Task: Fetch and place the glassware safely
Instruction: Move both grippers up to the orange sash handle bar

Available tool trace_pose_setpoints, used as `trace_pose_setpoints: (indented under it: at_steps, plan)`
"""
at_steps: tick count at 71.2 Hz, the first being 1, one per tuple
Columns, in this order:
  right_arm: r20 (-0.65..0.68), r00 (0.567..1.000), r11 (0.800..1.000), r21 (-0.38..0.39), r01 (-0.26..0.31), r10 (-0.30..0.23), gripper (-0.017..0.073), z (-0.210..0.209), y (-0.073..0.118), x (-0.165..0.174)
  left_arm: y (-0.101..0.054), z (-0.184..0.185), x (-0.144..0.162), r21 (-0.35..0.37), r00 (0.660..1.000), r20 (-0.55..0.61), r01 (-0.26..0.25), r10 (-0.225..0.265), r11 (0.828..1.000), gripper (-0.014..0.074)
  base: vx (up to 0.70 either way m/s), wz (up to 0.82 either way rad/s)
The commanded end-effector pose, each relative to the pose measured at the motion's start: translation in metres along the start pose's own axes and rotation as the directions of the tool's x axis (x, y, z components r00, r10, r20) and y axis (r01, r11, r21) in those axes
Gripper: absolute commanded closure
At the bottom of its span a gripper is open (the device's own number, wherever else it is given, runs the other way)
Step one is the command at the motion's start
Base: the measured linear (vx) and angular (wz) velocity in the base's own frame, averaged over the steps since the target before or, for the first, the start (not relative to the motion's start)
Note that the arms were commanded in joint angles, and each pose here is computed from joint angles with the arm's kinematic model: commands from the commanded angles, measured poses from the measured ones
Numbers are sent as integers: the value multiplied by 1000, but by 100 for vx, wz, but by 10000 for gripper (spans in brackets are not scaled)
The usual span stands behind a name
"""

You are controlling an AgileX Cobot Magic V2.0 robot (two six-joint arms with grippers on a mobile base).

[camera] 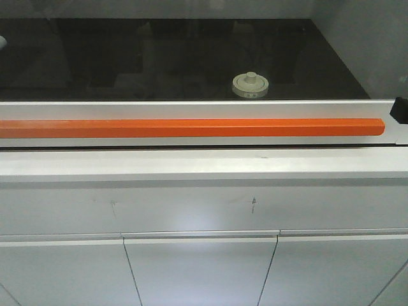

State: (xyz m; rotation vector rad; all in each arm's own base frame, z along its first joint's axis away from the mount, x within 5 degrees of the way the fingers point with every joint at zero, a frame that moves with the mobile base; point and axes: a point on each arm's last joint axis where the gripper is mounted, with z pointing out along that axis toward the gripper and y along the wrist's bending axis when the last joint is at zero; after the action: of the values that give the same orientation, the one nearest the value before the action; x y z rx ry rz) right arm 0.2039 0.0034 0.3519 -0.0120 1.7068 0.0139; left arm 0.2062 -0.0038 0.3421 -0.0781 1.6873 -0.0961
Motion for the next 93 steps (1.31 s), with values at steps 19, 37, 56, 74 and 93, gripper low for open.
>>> trace_pose_setpoints:
  at_steps: [19, 37, 56, 74, 93]
  plan:
    - [153, 988, 1000, -15, -1, 3, 560, -5, 1, 59, 6, -11, 54, 17, 984, 178, 7, -10, 1000, 601, 0, 0]
    - [90, 996, 1000, -23, -2, 4, 560, 5, 2, 107, 9, -18, 78, 15, 984, 178, 6, -8, 1000, 601, 0, 0]
    - [161, 987, 995, -86, 40, -25, 560, 35, 8, 126, 8, -18, 75, 10, 978, 207, -28, 26, 1000, 601, 0, 0]
    - [194, 981, 995, -101, 25, -5, 560, 54, 9, 146, 8, -19, 72, 12, 973, 231, -28, 24, 1000, 601, 0, 0]
    - [190, 982, 994, -103, 23, -3, 560, 75, 9, 150, 8, -19, 73, 11, 974, 227, -28, 25, 1000, 601, 0, 0]
